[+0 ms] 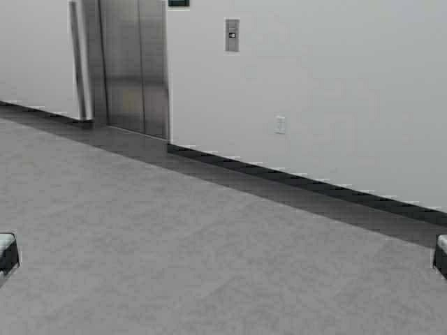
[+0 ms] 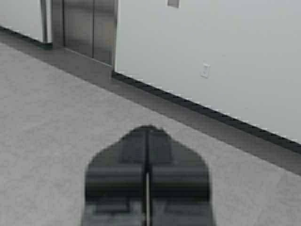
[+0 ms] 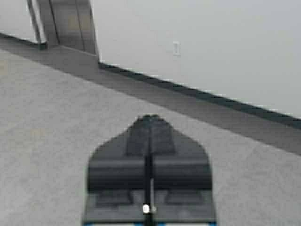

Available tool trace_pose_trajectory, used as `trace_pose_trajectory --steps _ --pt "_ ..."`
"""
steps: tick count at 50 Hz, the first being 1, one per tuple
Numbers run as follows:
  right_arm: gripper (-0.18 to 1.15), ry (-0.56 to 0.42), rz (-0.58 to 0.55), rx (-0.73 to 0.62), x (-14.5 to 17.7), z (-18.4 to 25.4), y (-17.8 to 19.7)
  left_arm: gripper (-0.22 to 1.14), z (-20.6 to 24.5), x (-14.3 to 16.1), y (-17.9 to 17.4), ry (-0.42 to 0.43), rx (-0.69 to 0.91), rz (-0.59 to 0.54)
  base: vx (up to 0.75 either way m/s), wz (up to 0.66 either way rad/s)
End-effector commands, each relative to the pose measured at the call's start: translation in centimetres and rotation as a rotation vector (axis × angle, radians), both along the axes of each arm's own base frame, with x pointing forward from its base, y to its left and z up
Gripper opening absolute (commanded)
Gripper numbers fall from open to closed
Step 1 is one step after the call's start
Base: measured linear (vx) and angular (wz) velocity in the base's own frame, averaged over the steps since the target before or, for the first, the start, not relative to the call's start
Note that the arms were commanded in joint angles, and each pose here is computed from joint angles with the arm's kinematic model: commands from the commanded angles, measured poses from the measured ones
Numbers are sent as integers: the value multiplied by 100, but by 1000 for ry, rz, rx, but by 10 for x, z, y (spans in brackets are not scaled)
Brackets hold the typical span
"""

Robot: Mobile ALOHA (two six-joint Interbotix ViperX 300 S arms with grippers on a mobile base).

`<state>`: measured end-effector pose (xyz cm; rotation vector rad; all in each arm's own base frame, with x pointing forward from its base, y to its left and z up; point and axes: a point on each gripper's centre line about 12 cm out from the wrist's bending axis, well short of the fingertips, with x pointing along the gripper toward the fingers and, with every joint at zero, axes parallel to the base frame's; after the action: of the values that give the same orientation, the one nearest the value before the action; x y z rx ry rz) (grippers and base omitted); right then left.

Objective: Navigate to elevator, push the call button, then enter the elevator

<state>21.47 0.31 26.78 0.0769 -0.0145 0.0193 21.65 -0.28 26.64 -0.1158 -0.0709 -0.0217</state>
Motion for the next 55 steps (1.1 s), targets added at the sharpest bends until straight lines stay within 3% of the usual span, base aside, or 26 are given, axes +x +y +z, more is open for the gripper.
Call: trace_pose_trajectory --steps 1,27,55 --pt "5 -21 0 -1 1 6 0 2 9 -2 0 -35 4 1 78 -10" --pt "5 -23 0 3 2 7 0 2 2 4 0 -3 9 0 78 1" --pt "5 -20 0 -1 0 5 0 2 6 0 0 -25 3 -1 75 6"
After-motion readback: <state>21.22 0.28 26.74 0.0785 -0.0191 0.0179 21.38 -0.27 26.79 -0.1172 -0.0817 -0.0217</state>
